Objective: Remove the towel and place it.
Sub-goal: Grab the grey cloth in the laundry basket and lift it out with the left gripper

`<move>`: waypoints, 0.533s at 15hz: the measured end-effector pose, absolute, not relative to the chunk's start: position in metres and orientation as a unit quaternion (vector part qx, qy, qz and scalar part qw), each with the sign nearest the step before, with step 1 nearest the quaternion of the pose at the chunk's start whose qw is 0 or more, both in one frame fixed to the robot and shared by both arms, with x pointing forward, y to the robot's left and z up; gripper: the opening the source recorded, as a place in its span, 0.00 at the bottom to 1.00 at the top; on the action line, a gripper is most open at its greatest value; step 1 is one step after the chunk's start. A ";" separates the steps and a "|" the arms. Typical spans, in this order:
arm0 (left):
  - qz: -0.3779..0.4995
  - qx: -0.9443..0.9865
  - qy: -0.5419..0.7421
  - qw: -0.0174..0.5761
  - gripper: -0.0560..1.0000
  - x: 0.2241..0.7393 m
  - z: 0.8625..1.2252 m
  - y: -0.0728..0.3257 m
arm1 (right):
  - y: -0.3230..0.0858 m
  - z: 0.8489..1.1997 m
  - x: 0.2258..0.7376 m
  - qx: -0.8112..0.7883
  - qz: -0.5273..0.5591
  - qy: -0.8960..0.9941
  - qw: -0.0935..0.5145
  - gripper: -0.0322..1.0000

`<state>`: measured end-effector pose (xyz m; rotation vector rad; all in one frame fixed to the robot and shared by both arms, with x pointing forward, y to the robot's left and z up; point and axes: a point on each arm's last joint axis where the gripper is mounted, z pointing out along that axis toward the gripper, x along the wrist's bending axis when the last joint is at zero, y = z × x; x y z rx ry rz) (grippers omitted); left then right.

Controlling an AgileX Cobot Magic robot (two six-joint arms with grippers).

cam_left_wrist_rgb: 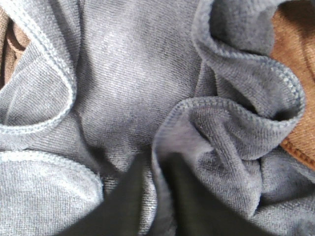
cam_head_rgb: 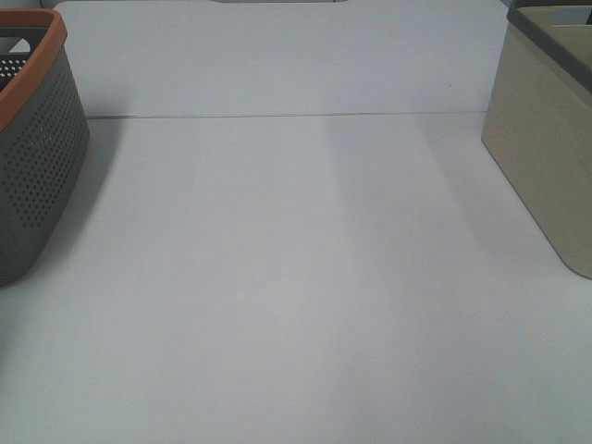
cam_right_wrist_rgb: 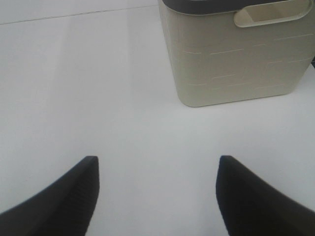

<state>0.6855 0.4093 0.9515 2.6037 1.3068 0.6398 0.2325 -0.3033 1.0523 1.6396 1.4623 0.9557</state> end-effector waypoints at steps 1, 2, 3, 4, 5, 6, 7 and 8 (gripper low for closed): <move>0.206 0.872 0.438 0.078 0.10 0.684 0.951 0.409 | -0.303 1.052 0.232 0.637 0.372 0.568 0.364 0.69; 0.204 0.872 0.438 0.078 0.09 0.684 0.951 0.409 | -0.303 1.052 0.232 0.637 0.372 0.568 0.364 0.69; 0.203 0.872 0.438 0.078 0.09 0.684 0.951 0.409 | -0.303 1.052 0.232 0.637 0.372 0.568 0.364 0.69; 0.202 0.872 0.438 0.078 0.08 0.684 0.951 0.409 | -0.303 1.052 0.232 0.637 0.372 0.568 0.364 0.69; 0.198 0.873 0.438 0.077 0.06 0.683 0.950 0.408 | -0.303 1.052 0.232 0.637 0.372 0.568 0.364 0.69; 0.193 0.874 0.439 0.077 0.05 0.682 0.950 0.408 | -0.303 1.052 0.232 0.637 0.372 0.568 0.364 0.69; 0.186 0.876 0.439 0.075 0.05 0.681 0.949 0.408 | -0.303 1.052 0.232 0.637 0.372 0.568 0.364 0.69; 0.183 0.877 0.438 0.073 0.05 0.680 0.949 0.408 | -0.303 1.052 0.232 0.637 0.372 0.568 0.364 0.69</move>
